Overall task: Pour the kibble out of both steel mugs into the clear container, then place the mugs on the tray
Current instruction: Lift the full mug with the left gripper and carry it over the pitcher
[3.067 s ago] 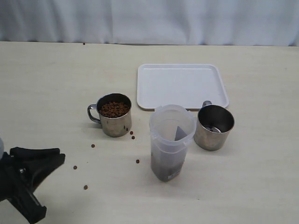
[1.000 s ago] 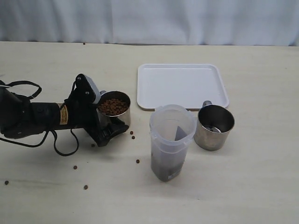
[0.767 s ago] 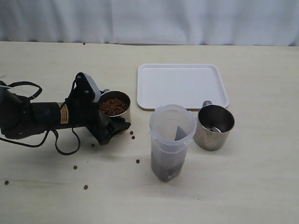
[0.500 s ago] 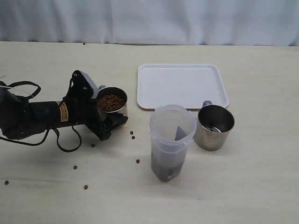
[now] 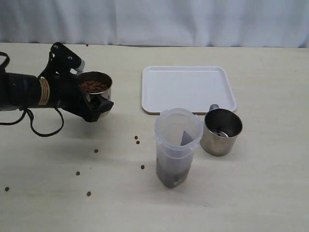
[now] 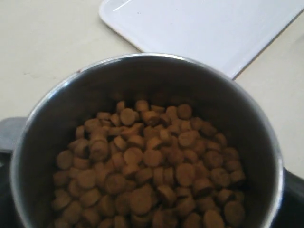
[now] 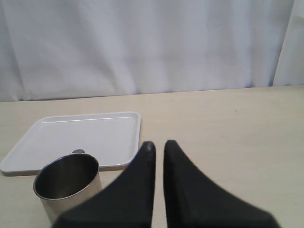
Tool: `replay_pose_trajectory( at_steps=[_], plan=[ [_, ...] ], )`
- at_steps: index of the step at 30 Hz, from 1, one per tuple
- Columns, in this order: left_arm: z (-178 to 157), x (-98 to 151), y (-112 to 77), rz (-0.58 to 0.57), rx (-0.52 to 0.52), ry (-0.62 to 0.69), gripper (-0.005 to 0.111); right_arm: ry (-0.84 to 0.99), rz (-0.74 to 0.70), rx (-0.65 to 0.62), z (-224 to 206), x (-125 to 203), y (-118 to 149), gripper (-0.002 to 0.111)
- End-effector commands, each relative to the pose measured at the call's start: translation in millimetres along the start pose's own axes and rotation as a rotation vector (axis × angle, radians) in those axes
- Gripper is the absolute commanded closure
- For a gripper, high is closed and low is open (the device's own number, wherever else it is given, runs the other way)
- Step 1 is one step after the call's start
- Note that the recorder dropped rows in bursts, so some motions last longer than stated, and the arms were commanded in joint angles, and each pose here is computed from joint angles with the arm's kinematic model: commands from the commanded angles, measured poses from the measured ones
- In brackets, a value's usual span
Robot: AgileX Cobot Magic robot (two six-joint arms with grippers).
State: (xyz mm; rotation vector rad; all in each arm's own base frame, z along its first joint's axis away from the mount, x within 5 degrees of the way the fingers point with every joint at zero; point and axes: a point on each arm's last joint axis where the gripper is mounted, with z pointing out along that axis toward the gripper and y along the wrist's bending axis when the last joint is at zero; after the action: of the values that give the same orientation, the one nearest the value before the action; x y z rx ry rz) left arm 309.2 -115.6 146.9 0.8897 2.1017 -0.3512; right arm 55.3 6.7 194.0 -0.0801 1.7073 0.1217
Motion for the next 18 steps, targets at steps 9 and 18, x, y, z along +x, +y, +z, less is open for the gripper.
replay_pose_trajectory(
  at_steps=[9,18],
  plan=[
    [-62,-65,-98.4,0.302,-0.104,-0.039,0.107,0.005,-0.011,0.007,0,2,-1,0.103],
    [-71,-93,-131.3,0.413,-0.215,-0.027,0.107,0.005,-0.011,0.007,0,2,-1,0.103]
  ],
)
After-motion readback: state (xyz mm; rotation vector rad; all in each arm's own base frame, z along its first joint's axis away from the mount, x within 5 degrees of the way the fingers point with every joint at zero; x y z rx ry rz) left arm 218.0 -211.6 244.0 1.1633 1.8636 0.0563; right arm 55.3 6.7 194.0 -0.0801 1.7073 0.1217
